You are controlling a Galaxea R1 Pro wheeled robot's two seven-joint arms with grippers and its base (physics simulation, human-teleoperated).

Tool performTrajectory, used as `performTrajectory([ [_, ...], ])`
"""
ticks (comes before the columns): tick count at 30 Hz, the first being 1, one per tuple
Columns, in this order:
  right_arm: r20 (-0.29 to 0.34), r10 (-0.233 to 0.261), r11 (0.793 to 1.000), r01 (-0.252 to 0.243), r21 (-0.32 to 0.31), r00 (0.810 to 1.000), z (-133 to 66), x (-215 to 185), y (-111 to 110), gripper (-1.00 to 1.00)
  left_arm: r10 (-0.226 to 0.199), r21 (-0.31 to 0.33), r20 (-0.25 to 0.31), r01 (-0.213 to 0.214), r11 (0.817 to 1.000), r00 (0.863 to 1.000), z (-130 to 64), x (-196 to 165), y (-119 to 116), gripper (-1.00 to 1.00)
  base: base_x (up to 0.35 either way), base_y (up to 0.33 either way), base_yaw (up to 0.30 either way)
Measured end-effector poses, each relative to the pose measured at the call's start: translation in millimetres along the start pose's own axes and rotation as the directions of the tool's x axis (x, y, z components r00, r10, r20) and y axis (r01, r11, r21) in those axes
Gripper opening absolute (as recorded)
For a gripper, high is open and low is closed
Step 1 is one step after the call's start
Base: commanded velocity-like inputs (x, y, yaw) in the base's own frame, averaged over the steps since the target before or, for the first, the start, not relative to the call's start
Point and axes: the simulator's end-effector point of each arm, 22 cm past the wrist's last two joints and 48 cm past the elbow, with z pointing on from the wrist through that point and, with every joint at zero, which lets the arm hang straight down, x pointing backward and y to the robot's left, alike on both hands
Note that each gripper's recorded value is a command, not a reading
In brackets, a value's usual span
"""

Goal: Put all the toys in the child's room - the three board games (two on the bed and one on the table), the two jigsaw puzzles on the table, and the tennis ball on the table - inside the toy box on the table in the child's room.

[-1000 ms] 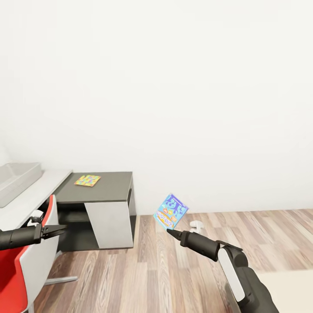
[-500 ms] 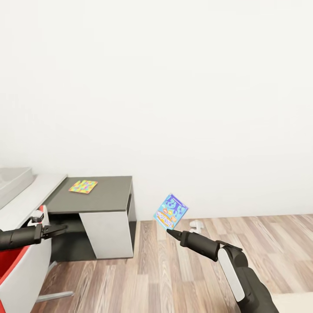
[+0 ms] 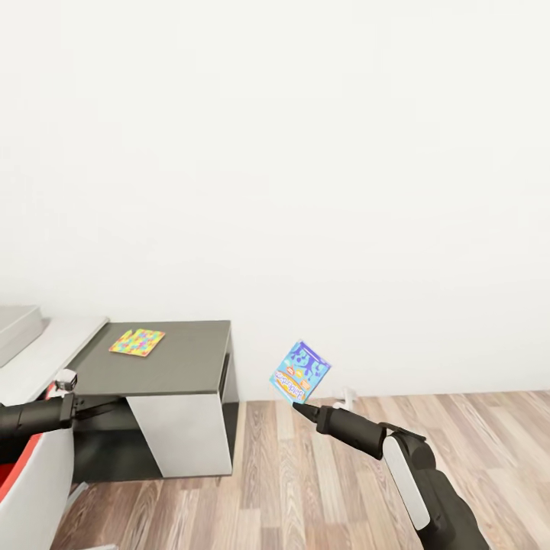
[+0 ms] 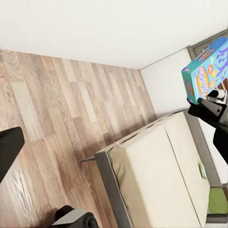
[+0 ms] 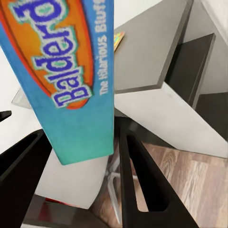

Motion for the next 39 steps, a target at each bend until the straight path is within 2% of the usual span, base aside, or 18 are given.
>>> performTrajectory([
  [27, -0.023, 0.034, 0.999, -0.034, 0.006, 0.999, 6.4, 13, -12, -1.0, -0.031, -0.01, -0.02, 0.031, 0.999, 0.999, 7.6, 8, 15, 1.0, 0.029, 0.0, 0.134],
  [33, -0.095, 0.072, 0.997, -0.073, -0.001, 0.993, 11.3, 32, -7, -1.0, -0.037, -0.012, -0.023, 0.036, 0.999, 0.999, 8.8, 9, 19, 1.0, 0.0, 0.0, 0.13],
  [39, -0.115, 0.09, 0.995, -0.094, -0.025, 0.989, 11.9, 33, 1, -1.0, -0.043, -0.016, -0.028, 0.043, 0.999, 0.999, 10.0, 11, 22, 1.0, 0.0, 0.0, 0.097],
])
